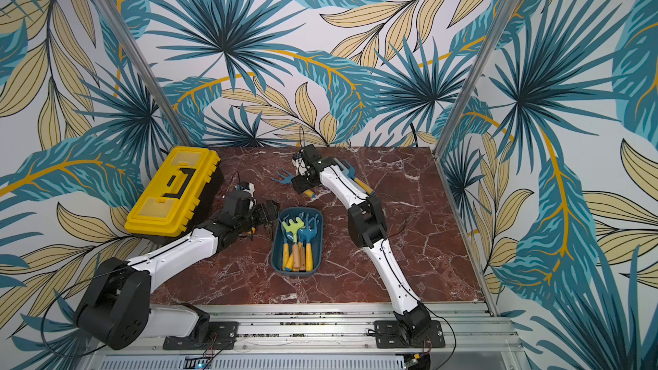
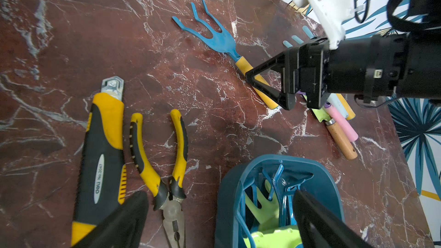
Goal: Put the rake into the storage box
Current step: Pick up the rake at the center of the board.
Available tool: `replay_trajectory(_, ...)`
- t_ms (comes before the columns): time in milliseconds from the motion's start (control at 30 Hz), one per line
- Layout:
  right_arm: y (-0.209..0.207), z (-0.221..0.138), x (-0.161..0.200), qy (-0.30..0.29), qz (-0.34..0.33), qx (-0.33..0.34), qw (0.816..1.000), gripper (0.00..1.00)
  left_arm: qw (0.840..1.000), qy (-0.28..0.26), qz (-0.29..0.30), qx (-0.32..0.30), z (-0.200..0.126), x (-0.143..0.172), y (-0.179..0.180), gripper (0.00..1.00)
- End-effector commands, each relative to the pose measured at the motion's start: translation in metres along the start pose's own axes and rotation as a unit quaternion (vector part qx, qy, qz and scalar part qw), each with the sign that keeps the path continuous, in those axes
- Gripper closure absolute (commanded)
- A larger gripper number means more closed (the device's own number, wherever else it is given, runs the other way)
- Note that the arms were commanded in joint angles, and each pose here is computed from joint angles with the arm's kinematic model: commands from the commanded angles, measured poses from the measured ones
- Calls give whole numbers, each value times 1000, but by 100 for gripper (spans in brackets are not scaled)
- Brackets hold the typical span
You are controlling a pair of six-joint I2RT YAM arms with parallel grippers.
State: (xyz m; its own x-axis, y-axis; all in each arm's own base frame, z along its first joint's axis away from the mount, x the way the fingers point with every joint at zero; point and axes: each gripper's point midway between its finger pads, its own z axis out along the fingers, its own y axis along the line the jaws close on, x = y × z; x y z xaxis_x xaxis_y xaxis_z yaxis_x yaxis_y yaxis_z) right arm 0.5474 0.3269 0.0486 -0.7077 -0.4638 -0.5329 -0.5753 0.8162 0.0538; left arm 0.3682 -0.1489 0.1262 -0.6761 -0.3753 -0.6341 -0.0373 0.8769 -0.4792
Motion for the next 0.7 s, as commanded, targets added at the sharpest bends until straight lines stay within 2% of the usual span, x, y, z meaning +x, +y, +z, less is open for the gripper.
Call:
replay_trajectory(0,5,16,24,44,-34,29,998,19,1000,2,-6,-1,2,4,6,0)
replay_trajectory(67,4,18,25,46,-43,43,997,21,1000,3,-7,0,2,5,6,0)
replay_trajectory(233,-2,18,23,45,-51,67,995,35,1000,5,-7,3,2,5,5,0)
replay_trajectory(367,-7,10,18,41,-53,80,995,58,1000,3,-7,4,1,4,4,0)
replay_trajectory(400,-7,5,15,37,-53,85,994,64,1000,3,-8,4,0,4,4,0)
replay_trajectory(667,-6,-63,-22,-17,-43,104,993,83,1000,-8,-6,4,-5,0,4,0)
